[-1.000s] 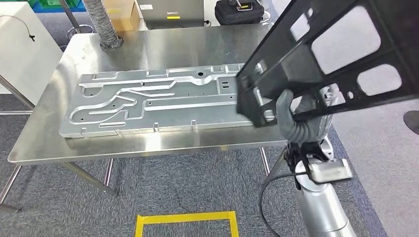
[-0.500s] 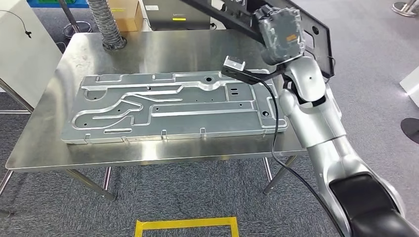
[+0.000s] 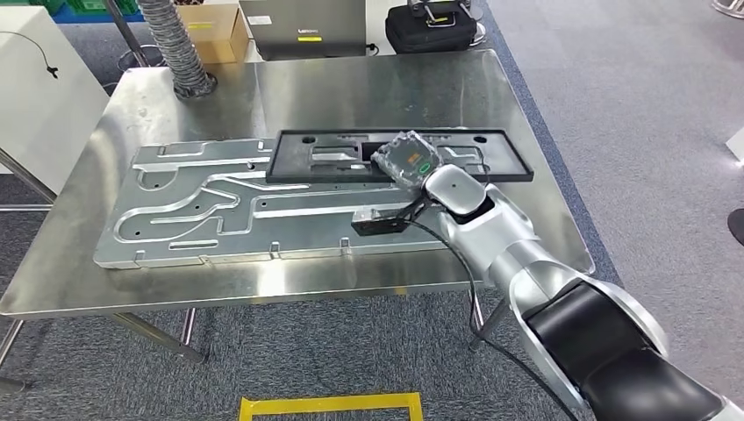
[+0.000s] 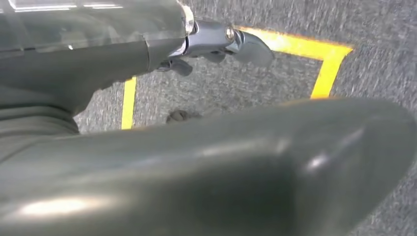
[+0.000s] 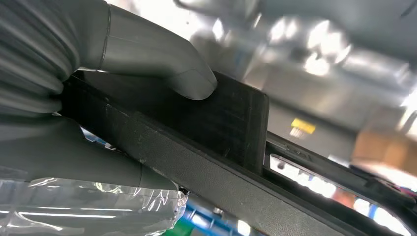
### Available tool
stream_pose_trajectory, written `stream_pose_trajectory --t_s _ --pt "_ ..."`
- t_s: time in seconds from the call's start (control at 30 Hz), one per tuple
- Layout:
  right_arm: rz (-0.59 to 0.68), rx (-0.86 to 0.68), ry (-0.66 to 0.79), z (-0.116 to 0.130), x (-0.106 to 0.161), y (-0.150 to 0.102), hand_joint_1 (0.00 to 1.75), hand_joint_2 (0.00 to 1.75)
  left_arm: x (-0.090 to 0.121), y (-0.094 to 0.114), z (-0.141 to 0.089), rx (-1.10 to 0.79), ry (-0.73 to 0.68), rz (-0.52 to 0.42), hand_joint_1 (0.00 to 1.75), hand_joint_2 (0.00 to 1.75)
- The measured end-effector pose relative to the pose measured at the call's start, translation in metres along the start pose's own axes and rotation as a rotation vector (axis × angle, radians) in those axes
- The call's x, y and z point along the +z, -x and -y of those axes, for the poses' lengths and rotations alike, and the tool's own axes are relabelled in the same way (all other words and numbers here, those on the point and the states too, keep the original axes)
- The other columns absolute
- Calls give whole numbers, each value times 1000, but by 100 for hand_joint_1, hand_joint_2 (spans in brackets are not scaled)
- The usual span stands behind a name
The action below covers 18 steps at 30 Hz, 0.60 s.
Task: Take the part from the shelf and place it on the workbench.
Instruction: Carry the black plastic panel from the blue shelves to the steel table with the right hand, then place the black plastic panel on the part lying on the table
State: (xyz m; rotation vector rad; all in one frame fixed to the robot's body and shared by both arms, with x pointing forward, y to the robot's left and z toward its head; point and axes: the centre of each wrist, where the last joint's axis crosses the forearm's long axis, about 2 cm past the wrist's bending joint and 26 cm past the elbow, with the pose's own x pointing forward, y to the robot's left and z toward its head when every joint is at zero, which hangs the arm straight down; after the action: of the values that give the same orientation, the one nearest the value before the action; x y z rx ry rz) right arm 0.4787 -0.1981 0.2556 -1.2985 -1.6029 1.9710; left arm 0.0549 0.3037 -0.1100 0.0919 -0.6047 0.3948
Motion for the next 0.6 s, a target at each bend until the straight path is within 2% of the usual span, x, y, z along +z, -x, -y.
stream_pose_trajectory --t_s 0.3,0.43,0.6 --pt "10 -120 100 -32 15 -20 175 175 0 1 -2 -37 -1 10 0 0" --pt "13 -172 118 -50 26 -32 0 0 -2 -4 0 -53 11 22 0 175" --pt "20 -224 105 -66 36 -44 0 0 -3 -6 1 -67 12 30 0 175"
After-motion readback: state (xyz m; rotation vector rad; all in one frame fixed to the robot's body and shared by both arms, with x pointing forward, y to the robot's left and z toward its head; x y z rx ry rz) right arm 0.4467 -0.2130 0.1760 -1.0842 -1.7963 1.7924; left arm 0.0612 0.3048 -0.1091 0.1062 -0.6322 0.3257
